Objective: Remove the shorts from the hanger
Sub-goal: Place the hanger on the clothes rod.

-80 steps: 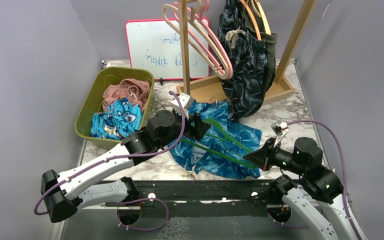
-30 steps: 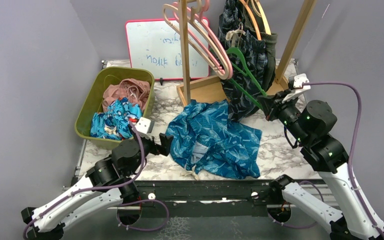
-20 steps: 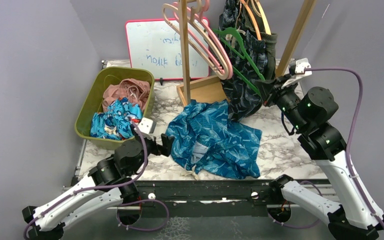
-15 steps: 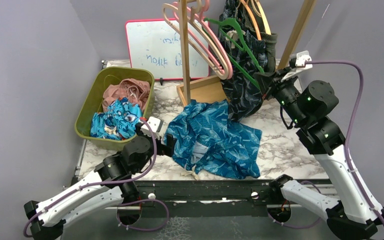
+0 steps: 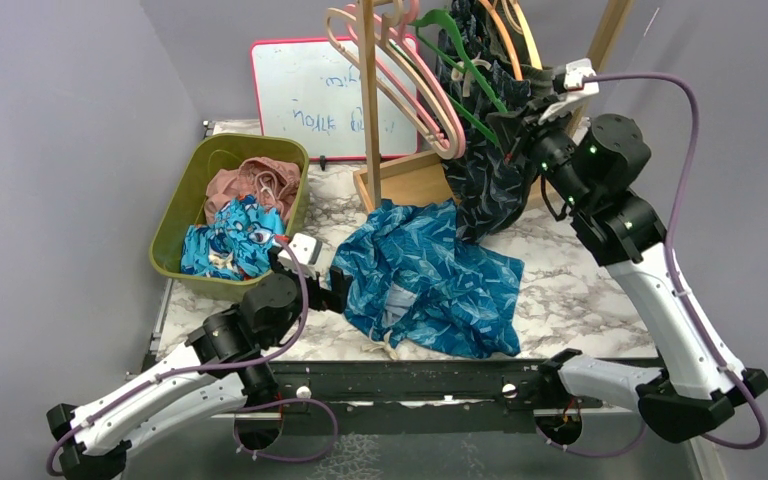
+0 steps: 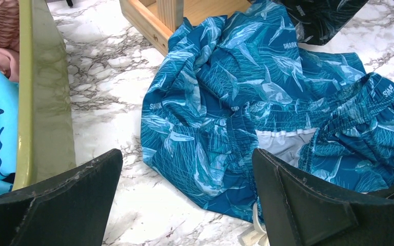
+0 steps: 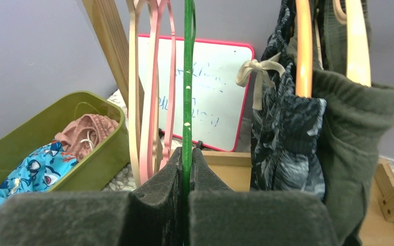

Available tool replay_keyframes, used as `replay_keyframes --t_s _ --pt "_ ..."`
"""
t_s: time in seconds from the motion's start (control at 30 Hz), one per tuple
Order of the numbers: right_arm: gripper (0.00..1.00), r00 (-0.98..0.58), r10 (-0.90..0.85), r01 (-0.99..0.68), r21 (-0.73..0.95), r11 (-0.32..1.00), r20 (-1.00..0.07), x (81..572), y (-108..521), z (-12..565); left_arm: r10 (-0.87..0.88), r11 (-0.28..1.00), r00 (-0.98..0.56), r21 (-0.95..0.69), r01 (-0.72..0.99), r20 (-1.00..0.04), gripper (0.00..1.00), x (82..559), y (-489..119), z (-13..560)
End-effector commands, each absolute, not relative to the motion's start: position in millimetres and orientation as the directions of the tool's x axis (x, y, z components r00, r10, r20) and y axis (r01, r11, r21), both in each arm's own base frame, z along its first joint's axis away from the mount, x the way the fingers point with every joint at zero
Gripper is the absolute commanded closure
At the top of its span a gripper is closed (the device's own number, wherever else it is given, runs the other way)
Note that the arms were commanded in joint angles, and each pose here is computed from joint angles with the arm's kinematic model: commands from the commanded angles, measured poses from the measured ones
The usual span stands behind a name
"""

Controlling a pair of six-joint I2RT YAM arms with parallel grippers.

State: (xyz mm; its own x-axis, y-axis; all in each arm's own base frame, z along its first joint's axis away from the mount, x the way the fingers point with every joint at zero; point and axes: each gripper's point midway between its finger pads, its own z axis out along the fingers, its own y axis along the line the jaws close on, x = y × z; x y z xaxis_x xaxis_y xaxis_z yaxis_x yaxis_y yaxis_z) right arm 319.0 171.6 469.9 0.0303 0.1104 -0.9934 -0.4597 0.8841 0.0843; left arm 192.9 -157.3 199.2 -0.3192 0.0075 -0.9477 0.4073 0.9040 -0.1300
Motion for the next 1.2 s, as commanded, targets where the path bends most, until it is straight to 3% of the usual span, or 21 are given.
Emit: replay_keyframes --t_s 0.0,0.4,0.7,0.83,0.9,1.03,1.17 --pt "0.99 0.088 0.111 -0.484 0.055 0.873 -0.990 328 180 492 -0.051 0.911 -0.284 -0.161 0.380 -0.958 0.01 196 -152 214" --pt "0.95 -0.015 0.061 -0.411 0.062 0.910 -0.998 339 171 440 -0.062 0.924 -0.295 -0.166 0.344 -0.953 0.01 197 -146 213" --pt "0.69 -0.044 0.054 -0.385 0.067 0.920 -0.998 335 164 423 -0.069 0.924 -0.301 -0.175 0.341 -0.951 0.01 196 -146 209" --pt "0.66 -0.072 0.053 -0.389 0.077 0.918 -0.996 326 161 412 -0.070 0.924 -0.305 -0.177 0.340 -0.950 0.01 196 -146 207" --pt "0.56 -0.089 0.062 -0.387 0.092 0.918 -0.994 319 158 404 -0.068 0.924 -0.306 -0.176 0.340 -0.950 0.01 196 -146 206" --pt "0.49 -0.139 0.106 -0.388 0.153 0.909 -0.985 294 150 384 -0.069 0.933 -0.307 -0.170 0.318 -0.949 0.01 199 -144 205" --pt "0.37 -0.248 0.172 -0.379 0.259 0.888 -0.953 262 144 332 -0.064 0.936 -0.306 -0.164 0.311 -0.950 0.01 200 -143 205"
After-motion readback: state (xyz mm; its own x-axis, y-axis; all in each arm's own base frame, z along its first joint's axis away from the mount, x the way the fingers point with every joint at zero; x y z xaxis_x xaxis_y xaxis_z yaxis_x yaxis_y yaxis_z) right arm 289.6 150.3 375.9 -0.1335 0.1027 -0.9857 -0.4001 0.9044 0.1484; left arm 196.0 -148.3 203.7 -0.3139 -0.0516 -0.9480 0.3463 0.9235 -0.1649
